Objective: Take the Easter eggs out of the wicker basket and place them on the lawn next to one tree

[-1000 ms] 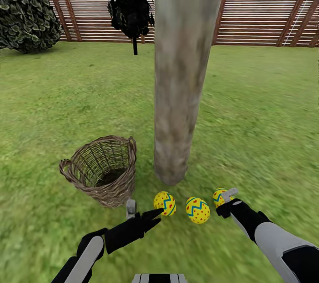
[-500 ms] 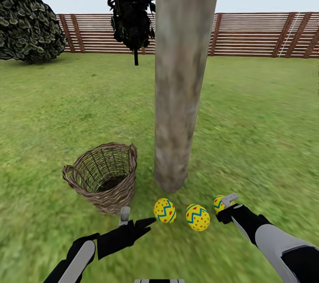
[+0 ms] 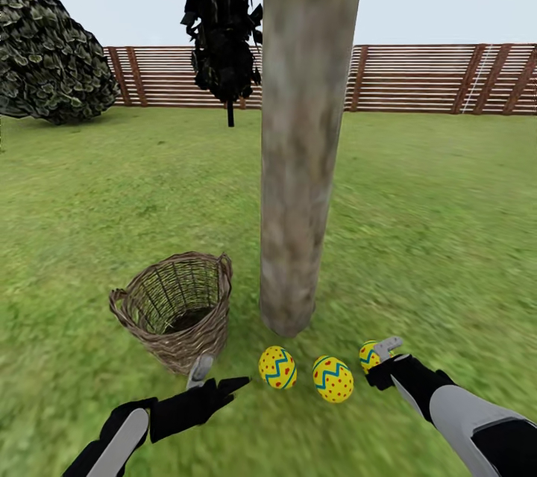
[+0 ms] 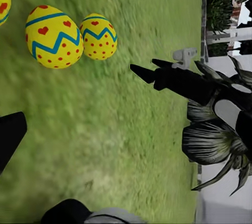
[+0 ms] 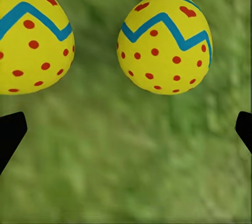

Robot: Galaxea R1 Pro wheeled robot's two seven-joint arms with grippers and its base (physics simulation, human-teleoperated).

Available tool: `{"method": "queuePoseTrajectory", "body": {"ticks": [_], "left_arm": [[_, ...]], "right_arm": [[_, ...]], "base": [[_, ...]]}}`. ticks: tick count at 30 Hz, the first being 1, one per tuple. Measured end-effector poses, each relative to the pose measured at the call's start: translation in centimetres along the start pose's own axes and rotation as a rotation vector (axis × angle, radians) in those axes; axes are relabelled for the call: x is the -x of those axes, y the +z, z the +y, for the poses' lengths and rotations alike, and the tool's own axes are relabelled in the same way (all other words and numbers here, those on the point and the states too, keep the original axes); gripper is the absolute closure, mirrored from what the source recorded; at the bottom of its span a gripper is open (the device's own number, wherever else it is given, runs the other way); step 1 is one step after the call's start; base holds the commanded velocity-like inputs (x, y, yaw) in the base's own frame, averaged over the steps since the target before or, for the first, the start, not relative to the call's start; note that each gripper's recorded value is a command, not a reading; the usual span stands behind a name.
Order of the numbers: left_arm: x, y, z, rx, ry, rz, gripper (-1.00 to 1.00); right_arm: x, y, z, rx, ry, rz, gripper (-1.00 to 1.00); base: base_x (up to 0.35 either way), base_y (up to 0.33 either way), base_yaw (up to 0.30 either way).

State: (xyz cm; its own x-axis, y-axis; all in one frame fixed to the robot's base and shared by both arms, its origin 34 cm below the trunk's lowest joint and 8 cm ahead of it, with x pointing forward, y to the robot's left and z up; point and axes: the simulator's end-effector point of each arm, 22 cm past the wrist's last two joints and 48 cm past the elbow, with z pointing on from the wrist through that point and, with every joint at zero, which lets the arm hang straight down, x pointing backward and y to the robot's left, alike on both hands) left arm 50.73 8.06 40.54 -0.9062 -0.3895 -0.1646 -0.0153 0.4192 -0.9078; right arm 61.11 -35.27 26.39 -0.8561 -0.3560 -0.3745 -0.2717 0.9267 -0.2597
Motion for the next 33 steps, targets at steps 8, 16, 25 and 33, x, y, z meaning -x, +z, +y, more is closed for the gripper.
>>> {"method": "queuePoseTrajectory", "body": {"ticks": [8,16,25,33], "left_arm": [[-0.1,-0.9,1.6,0.037,-0.025,-0.008,-1.0],[1.0,-2.3,1.4,0.05,0.005,-0.027,-1.0],[2.5,-4.3,2.7,0.078,-0.018,-0.078,-1.0],[3.2,-4.9,2.4,0.084,-0.003,-0.113,-1.0]], "right_arm": [[0.2,-1.1,-0.3,-0.007,0.003,-0.011,-1.0],[0.7,-2.2,-0.7,-0.014,0.006,-0.028,-1.0],[2.1,-3.7,-1.5,-0.027,0.011,-0.061,-1.0],[3.1,-5.1,-2.1,-0.038,0.015,-0.089,-1.0]], "base": [[-0.012,0.0,0.0],[-0.297,0.0,0.0],[-0.26,0.0,0.0],[-0.013,0.0,0.0]]}}
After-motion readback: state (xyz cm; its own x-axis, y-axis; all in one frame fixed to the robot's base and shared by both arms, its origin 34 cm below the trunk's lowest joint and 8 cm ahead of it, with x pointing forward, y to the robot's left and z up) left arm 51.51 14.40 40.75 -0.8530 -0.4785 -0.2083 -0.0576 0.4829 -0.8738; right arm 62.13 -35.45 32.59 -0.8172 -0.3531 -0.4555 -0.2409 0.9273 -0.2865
